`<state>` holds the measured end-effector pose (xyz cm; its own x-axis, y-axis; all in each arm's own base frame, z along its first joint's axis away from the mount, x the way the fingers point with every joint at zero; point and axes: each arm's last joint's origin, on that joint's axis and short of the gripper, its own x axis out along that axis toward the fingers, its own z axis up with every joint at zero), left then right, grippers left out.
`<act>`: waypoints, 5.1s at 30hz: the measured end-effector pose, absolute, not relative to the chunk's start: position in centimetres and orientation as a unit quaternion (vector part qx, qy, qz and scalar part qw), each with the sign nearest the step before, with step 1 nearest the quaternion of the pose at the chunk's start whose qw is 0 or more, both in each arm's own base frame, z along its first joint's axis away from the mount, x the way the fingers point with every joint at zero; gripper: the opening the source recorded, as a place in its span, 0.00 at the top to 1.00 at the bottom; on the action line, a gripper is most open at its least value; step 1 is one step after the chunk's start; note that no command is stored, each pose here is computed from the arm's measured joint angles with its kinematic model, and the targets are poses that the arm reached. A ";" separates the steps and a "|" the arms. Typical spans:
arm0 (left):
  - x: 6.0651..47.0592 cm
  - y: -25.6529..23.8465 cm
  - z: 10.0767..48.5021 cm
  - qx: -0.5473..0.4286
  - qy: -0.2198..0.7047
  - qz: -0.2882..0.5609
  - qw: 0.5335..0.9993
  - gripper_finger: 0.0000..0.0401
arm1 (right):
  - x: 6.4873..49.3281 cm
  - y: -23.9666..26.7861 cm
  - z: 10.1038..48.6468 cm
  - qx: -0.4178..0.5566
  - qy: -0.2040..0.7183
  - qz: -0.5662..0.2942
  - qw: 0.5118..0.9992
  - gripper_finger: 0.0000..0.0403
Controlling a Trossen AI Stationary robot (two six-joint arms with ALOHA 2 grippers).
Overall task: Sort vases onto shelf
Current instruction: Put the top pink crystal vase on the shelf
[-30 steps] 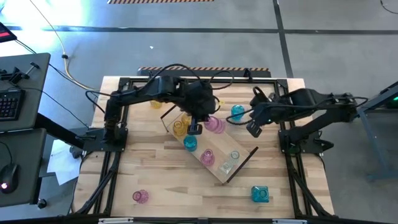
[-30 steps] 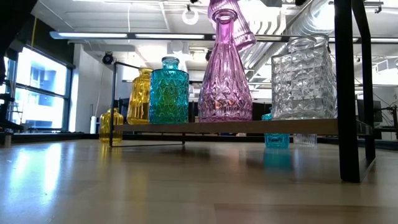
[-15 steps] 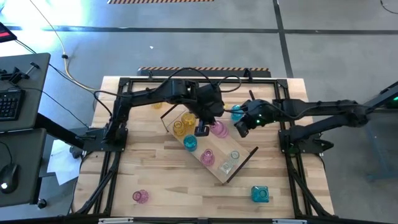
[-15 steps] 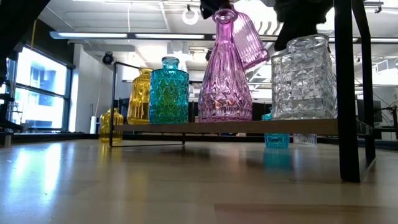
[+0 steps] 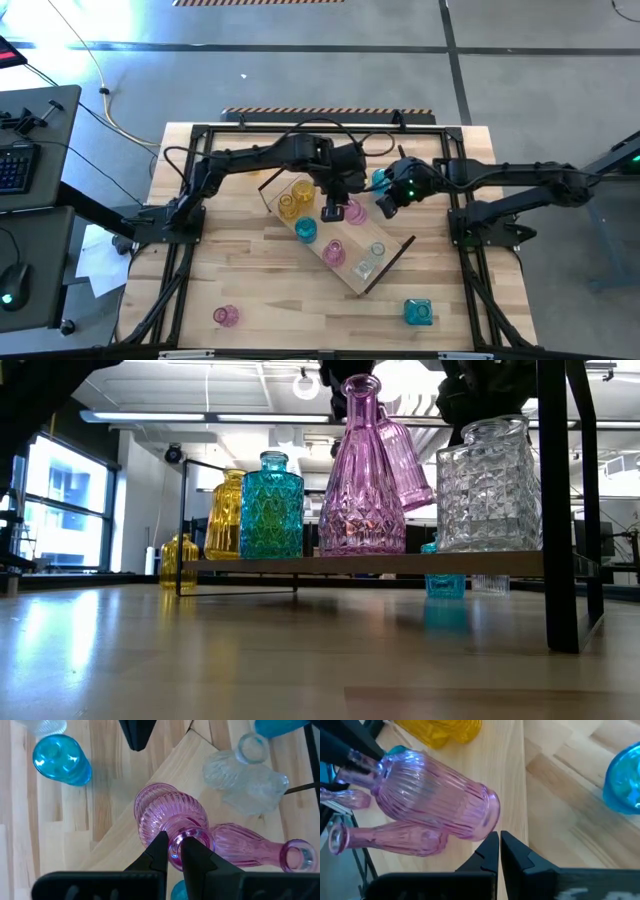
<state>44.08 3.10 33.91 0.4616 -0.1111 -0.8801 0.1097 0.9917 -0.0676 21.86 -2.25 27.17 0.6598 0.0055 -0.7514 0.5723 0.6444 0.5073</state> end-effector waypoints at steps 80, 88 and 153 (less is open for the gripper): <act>45.8 2.8 30.2 -0.062 0.558 -0.040 0.826 0.96 | 26.7 -2.8 20.5 0.443 0.507 -0.068 0.737 1.00; 46.0 2.9 30.2 -0.077 0.552 -0.038 0.829 0.96 | 26.7 -2.9 20.5 0.439 0.506 -0.073 0.739 1.00; 44.3 3.9 32.0 -0.057 0.561 0.057 0.824 0.97 | 25.4 -4.0 21.9 0.416 0.478 -0.135 0.762 1.00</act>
